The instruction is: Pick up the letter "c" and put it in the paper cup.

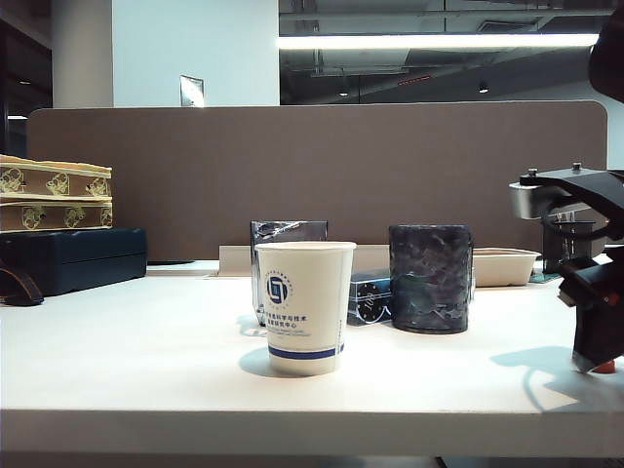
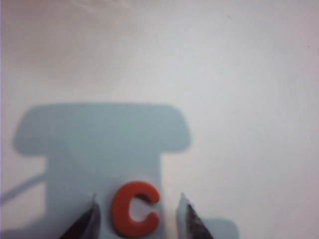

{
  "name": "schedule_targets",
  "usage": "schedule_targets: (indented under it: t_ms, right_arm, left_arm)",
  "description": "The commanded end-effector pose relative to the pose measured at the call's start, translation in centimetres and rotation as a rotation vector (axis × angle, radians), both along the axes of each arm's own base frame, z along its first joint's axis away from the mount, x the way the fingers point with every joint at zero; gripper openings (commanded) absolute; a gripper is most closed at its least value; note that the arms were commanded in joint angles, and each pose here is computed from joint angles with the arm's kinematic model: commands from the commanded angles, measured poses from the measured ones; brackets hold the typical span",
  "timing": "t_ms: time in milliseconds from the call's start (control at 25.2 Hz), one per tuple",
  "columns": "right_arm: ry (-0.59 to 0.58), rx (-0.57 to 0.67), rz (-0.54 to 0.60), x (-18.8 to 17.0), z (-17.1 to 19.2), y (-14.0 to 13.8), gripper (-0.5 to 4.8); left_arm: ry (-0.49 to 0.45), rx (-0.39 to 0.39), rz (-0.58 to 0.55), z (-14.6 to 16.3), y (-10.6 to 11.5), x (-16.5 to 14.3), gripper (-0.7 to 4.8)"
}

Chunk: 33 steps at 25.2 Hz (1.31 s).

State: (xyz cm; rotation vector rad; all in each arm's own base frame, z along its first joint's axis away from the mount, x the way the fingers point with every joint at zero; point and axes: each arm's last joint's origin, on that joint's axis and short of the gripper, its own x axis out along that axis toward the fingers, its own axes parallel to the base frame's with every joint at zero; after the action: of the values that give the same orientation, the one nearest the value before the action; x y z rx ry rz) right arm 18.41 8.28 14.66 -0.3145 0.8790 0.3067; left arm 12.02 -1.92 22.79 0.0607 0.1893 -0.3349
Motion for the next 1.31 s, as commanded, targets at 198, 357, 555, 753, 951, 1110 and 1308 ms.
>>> schedule_targets:
  t_ms: [198, 357, 555, 753, 951, 1110, 1308]
  right_arm:
    - [0.037, -0.021, 0.002, -0.30, -0.22, -0.13, 2.17]
    - [0.036, -0.021, 0.002, -0.29, -0.21, -0.13, 2.17]
    - [0.039, -0.018, 0.004, -0.30, -0.22, -0.12, 2.46]
    - [0.071, 0.042, 0.016, -0.41, -0.28, 0.03, 2.45]
    - [0.066, 0.031, 0.008, -0.39, -0.29, -0.02, 2.45]
    - [0.047, -0.018, 0.002, -0.34, -0.28, -0.15, 2.66]
    - [0.047, -0.018, 0.002, -0.34, -0.27, -0.15, 2.75]
  left_arm:
    - [0.005, -0.002, 0.000, 0.01, 0.00, -0.03, 0.27]
    - [-0.005, 0.002, 0.002, 0.09, 0.01, -0.01, 0.27]
    - [-0.029, 0.002, 0.001, 0.31, 0.00, 0.03, 0.27]
    - [-0.050, 0.001, 0.001, 0.51, 0.00, 0.07, 0.27]
    - [-0.050, 0.000, 0.001, 0.51, 0.00, 0.07, 0.27]
    - [-0.049, 0.000, 0.001, 0.51, 0.00, 0.07, 0.27]
    - [-0.049, 0.000, 0.001, 0.51, 0.00, 0.07, 0.27]
